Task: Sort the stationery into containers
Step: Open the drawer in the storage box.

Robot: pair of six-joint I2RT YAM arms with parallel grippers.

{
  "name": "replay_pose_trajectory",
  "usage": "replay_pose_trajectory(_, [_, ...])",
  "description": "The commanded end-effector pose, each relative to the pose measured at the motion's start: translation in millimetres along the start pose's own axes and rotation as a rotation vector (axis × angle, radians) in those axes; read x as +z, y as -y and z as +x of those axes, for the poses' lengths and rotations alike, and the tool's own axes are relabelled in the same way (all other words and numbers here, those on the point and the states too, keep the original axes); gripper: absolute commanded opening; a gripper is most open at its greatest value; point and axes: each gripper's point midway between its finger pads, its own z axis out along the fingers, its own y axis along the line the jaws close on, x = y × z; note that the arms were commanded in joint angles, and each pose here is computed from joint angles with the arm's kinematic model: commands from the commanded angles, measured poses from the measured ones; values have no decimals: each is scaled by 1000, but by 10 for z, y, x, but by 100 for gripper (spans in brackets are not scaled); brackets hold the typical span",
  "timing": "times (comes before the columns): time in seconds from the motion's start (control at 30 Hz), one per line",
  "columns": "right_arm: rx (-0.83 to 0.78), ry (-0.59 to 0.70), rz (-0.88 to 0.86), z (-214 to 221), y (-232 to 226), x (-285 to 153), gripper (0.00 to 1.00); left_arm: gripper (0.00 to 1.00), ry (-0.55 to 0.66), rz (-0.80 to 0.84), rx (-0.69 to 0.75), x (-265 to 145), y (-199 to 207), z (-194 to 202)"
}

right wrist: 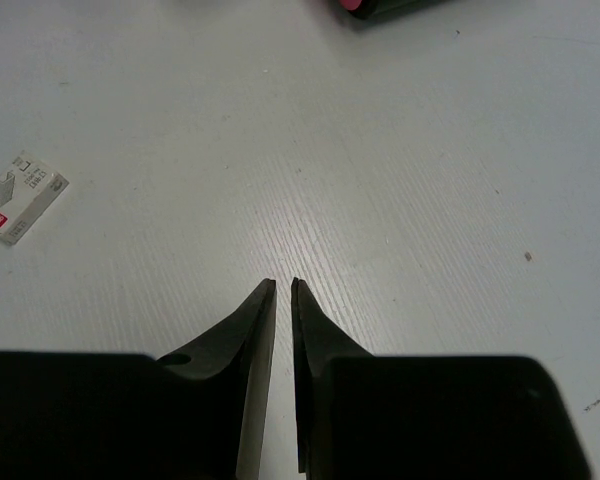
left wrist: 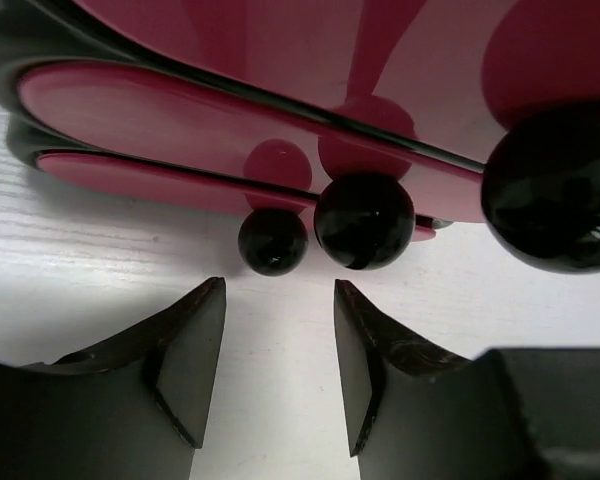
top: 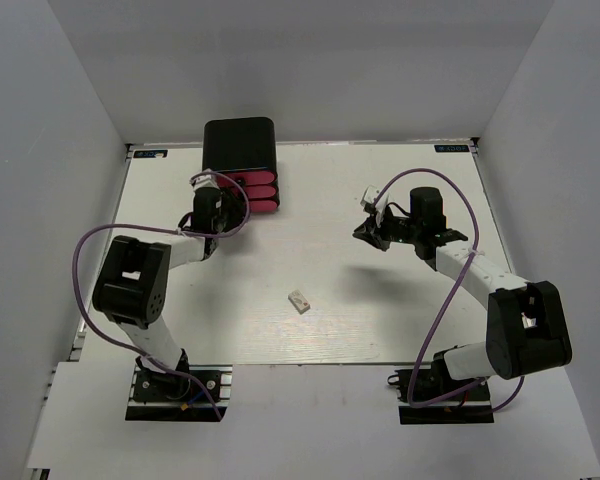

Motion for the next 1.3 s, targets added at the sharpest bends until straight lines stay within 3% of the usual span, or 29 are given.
replay_pose_trajectory(0.0, [-9,4,5,-11,29,-18,18,58,13,65,43,56,101,23])
replay_pose_trajectory(1.0, [-13,-11,6,-2,97,8,18,56,144,-110,-78,391,-81,-142])
replay_pose_trajectory(1.17, [-14,-11,6,2,98,16,18,46,170,-141,-87,364,-138,-182])
replay_pose_trajectory(1.27, [-16,-11,7,-2,109,9,18,34,169,-154,-96,356,-179,-150])
